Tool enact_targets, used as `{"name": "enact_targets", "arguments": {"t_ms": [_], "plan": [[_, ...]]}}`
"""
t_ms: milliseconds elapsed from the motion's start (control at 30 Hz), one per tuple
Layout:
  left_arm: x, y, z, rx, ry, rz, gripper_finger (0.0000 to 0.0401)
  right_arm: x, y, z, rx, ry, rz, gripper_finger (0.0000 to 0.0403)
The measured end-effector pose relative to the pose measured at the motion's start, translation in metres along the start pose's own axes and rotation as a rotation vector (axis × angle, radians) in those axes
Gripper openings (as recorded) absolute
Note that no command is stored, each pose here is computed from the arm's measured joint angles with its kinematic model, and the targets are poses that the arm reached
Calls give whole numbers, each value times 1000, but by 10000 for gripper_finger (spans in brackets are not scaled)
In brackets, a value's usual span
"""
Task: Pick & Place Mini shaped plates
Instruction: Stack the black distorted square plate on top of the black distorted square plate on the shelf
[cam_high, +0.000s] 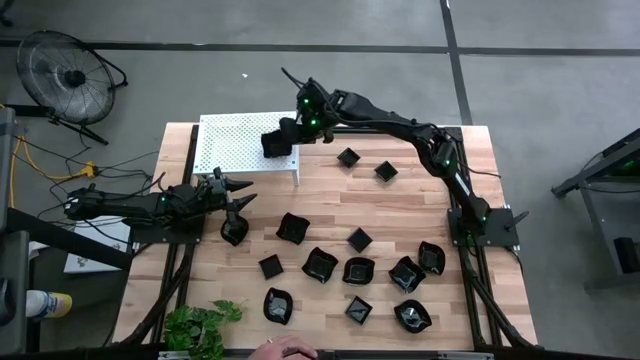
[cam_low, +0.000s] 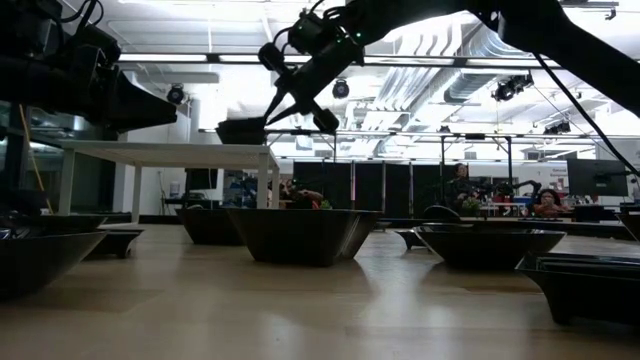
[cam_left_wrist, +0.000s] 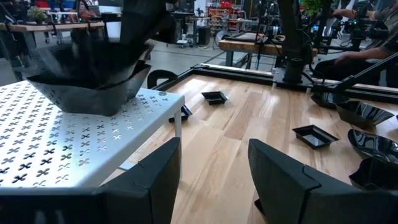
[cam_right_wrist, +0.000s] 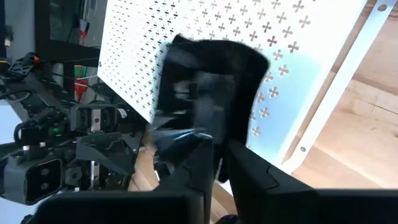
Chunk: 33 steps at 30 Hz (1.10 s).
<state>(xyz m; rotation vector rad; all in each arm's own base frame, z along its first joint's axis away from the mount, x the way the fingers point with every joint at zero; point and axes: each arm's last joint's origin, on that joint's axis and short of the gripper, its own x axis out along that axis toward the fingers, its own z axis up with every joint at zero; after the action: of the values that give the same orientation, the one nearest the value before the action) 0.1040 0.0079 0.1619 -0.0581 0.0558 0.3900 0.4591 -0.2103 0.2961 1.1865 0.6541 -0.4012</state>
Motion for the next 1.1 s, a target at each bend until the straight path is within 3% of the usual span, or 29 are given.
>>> {"name": "enact_targets", "arguments": {"t_ms": [400,600,900,1100], "plan": [[0,0,0,0,0,0,186,-5,0,2,-69,-14,-1,64],[0,0,0,0,0,0,186,-53,21,-4,-253,-67,2,73],[0,0,0,0,0,0,186,-81,25,-46,-429,58,-264,74],[0,0,0,0,0,0,186,-85,40,-74,-551,102,-315,74]]}}
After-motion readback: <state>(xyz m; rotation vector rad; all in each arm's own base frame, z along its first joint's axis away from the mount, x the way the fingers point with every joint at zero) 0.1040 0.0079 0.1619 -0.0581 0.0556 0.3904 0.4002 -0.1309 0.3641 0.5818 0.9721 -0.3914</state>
